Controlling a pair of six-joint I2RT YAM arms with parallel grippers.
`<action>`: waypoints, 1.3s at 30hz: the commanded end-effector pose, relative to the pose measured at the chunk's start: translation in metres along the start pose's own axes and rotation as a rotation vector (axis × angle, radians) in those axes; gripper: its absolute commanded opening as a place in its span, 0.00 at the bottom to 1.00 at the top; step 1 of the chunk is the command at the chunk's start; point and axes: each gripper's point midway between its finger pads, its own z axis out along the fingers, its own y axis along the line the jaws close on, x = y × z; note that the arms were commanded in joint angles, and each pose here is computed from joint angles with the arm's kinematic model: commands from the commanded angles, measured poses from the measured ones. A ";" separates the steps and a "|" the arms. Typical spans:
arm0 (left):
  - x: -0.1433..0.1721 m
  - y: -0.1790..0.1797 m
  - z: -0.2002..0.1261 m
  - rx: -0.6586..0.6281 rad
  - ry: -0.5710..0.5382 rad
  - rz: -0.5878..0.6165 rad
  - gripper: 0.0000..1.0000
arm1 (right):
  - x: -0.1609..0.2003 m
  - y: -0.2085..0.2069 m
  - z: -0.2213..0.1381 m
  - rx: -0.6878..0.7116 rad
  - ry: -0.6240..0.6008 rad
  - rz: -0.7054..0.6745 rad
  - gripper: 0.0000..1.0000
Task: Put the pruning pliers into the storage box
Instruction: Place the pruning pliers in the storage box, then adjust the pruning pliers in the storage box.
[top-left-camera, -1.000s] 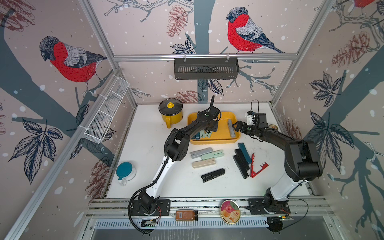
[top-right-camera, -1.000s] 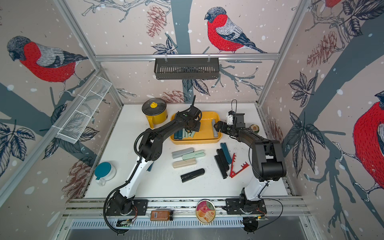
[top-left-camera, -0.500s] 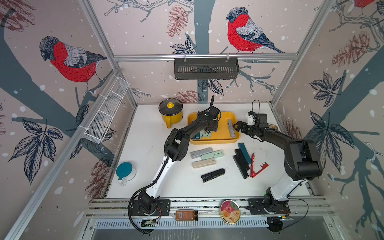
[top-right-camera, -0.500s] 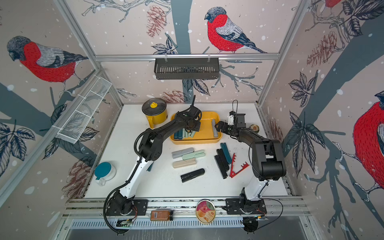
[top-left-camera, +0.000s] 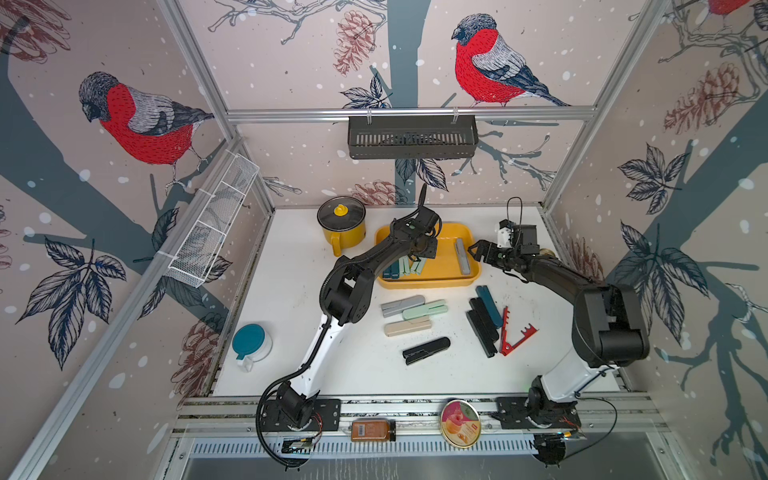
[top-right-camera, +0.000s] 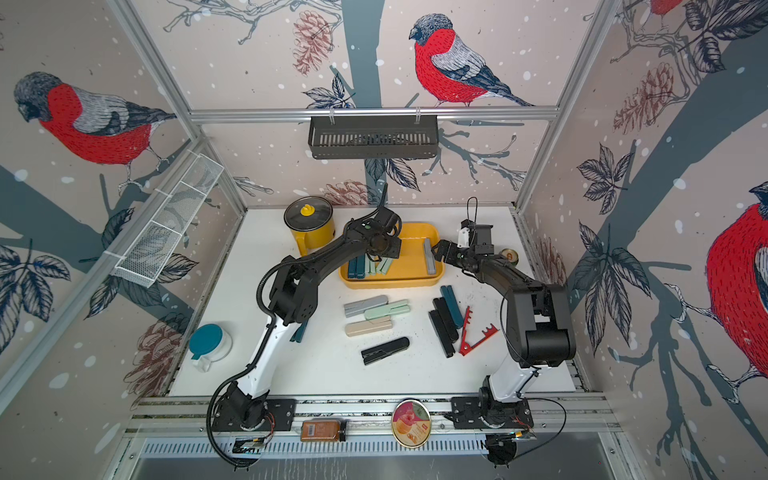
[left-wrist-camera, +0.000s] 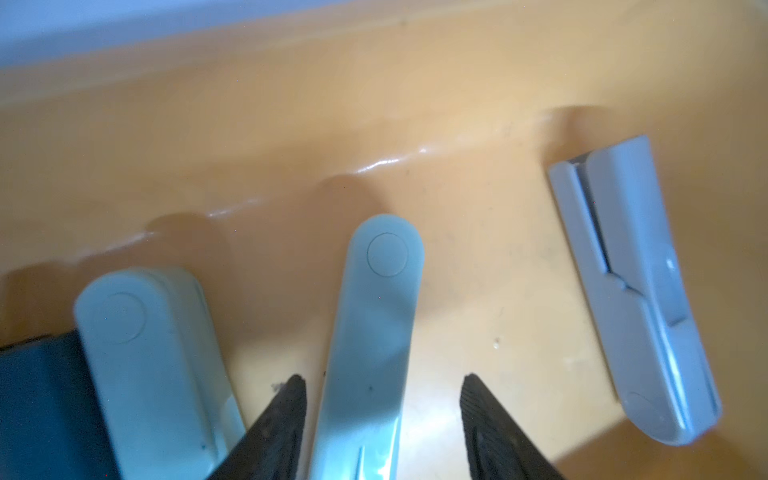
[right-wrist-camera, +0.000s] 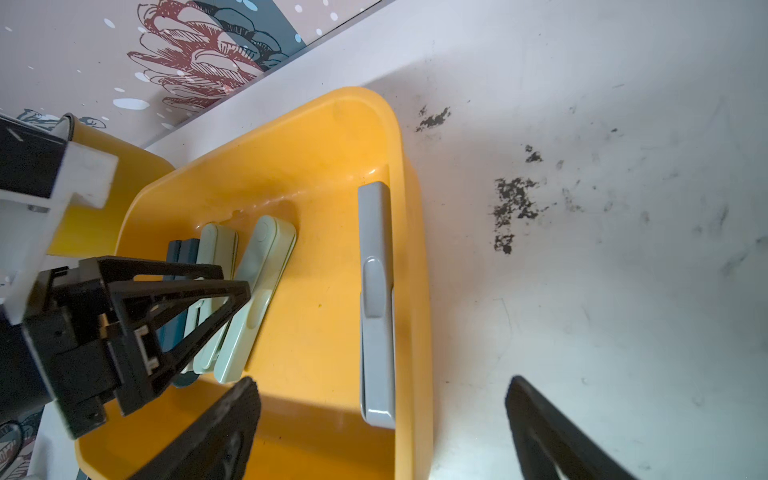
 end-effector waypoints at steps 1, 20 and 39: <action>-0.015 -0.006 -0.014 0.024 -0.052 -0.028 0.64 | -0.008 0.000 -0.004 0.032 -0.020 0.010 0.93; 0.015 0.122 -0.160 -0.226 -0.344 -0.276 0.99 | 0.020 0.113 0.071 -0.107 0.101 -0.011 0.93; 0.188 0.226 -0.174 -0.339 -0.126 -0.475 0.99 | 0.053 0.140 0.148 -0.184 0.252 -0.018 0.93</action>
